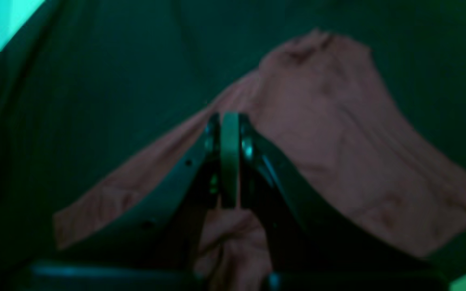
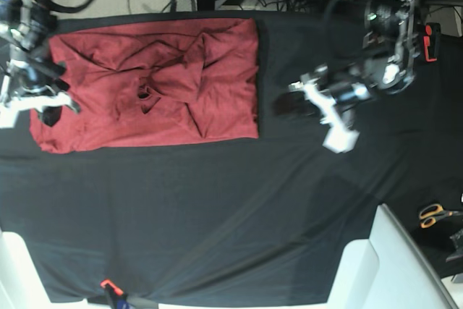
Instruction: Fold the T-shirt properly
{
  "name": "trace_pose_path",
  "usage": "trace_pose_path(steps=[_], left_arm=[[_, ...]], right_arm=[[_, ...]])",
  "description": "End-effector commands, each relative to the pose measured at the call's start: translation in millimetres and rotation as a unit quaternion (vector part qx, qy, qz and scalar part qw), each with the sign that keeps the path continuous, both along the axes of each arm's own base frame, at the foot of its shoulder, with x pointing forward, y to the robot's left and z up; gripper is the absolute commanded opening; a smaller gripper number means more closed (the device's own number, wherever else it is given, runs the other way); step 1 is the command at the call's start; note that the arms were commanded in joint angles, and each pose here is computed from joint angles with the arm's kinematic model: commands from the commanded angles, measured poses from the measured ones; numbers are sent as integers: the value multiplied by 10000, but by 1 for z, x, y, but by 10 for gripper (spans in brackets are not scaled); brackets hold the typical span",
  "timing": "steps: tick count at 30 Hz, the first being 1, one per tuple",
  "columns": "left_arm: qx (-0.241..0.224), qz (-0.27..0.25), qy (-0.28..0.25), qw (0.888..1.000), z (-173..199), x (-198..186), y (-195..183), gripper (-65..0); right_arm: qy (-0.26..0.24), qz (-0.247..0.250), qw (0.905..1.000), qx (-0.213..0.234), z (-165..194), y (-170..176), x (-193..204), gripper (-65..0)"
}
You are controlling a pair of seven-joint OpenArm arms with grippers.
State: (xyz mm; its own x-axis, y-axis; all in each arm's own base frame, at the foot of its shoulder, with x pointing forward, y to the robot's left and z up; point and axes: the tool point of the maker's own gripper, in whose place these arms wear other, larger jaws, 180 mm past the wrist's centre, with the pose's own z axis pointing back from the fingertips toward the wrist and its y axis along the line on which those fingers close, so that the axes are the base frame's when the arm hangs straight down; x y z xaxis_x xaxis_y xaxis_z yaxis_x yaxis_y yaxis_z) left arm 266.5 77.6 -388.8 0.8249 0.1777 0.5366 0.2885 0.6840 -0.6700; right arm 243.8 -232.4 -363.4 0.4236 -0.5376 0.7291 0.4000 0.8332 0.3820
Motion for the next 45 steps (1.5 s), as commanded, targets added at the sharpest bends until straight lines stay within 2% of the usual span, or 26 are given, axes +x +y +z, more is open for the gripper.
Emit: trace_pose_path(steps=[1,8,11,15,20,28,33,35,39,45], left_arm=[[-85,-42,-163,9998,9,9,-3,-650],[-209,-415,-201,9987,12,16,-32,-650],[-209,-529,-30,9984,2,12,-38,-650],[-279,-727,339,9964,-23,2,-50,-650],[-506,-982,253,9936,-23,-1,-72,-650],[-695,-852,256,9936,-15,13,-90,-650],[-519,-850,207,9948,-11,26,-97,-650],[-597,-708,320,9952,-10,32,-104,-650],[-645,-307,867,9937,-21,33,-113,-650],[-683,-314,909,9930,-22,28,-116,-650]], right_arm=[[-80,-126,9999,-85,3,-9,-2,-648],[541,-361,9979,79,-43,-14,-24,-648],[640,-435,9969,153,-53,-10,-26,-648],[668,-263,9969,-306,-51,-8,-24,-648],[713,-45,9955,-618,-52,0,-20,-648],[748,197,9953,-581,-56,16,-19,-648],[711,208,9956,-582,-54,17,-17,-648],[702,209,9956,-579,-53,17,-16,-648],[667,195,9952,-691,-50,9,-11,-648],[577,172,9958,-692,-46,8,-2,-648]])
